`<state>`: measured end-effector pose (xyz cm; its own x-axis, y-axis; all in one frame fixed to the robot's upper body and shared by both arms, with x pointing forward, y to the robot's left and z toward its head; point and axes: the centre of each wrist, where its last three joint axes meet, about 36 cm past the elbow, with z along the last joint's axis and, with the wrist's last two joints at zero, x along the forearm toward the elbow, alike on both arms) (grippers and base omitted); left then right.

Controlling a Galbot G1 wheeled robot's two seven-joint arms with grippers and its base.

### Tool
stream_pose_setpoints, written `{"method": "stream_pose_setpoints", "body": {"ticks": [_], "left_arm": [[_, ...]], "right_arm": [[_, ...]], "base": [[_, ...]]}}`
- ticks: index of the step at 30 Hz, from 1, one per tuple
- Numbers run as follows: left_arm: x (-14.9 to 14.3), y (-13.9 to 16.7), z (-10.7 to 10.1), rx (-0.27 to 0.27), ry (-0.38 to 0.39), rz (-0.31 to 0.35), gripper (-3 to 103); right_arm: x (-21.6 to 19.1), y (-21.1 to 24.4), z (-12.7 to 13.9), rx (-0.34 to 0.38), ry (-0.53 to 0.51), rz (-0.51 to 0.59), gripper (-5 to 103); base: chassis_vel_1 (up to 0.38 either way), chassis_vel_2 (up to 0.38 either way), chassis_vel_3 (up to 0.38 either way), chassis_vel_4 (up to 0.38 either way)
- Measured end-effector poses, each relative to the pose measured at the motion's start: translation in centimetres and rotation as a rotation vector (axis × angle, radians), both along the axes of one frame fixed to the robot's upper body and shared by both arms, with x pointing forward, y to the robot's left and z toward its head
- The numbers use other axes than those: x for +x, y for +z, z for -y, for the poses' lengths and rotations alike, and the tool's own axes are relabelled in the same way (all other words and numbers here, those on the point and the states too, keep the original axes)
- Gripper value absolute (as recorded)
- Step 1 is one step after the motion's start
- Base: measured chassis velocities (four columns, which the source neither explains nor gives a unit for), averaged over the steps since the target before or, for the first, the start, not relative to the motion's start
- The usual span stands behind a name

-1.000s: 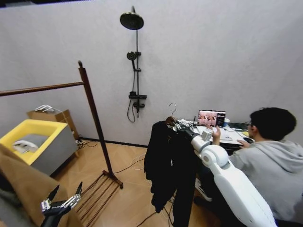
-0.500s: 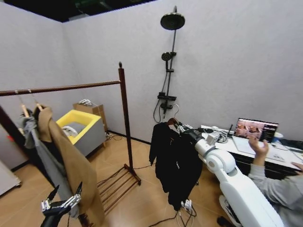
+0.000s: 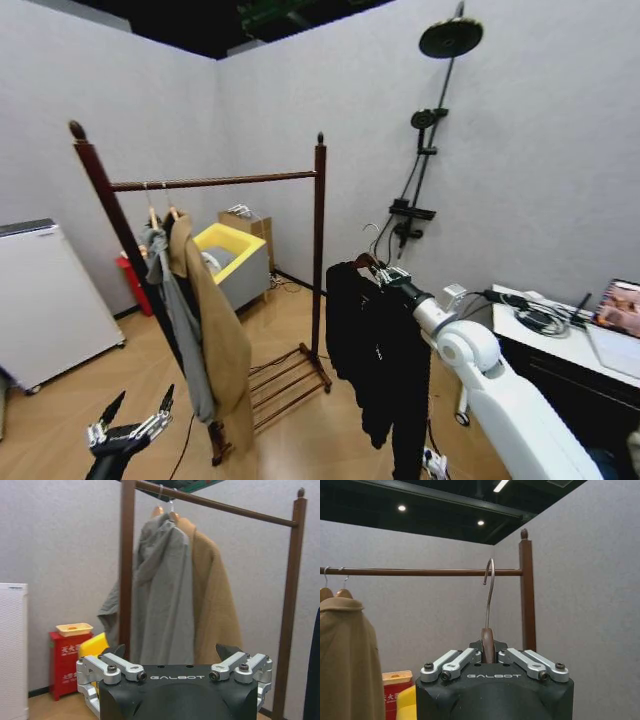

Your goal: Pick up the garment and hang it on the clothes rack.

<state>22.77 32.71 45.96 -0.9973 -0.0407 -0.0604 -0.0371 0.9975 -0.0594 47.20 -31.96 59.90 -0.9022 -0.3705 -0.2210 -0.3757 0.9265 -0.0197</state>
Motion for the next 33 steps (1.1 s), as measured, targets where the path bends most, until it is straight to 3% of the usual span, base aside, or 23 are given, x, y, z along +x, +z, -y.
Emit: {"method": "stream_pose_setpoints", "body": {"ticks": [14, 28, 33], "left_arm": [[0.0, 0.0, 0.0, 0.0, 0.0, 0.0, 100], [0.0, 0.0, 0.0, 0.0, 0.0, 0.0, 100], [0.0, 0.0, 0.0, 0.0, 0.0, 0.0, 100]], "right_arm": [[1.3, -1.4, 2.2, -0.034, -0.067, 0.001, 9], [2.8, -0.4, 2.3, -0.06, -0.224, 0.029, 9], [3.6, -0.4, 2.1, -0.074, -0.238, 0.043, 9]], "base": [[0.129, 0.119, 0.127, 0.121], [0.128, 0.121, 0.125, 0.134], [0.052, 0.074, 0.079, 0.074]]}}
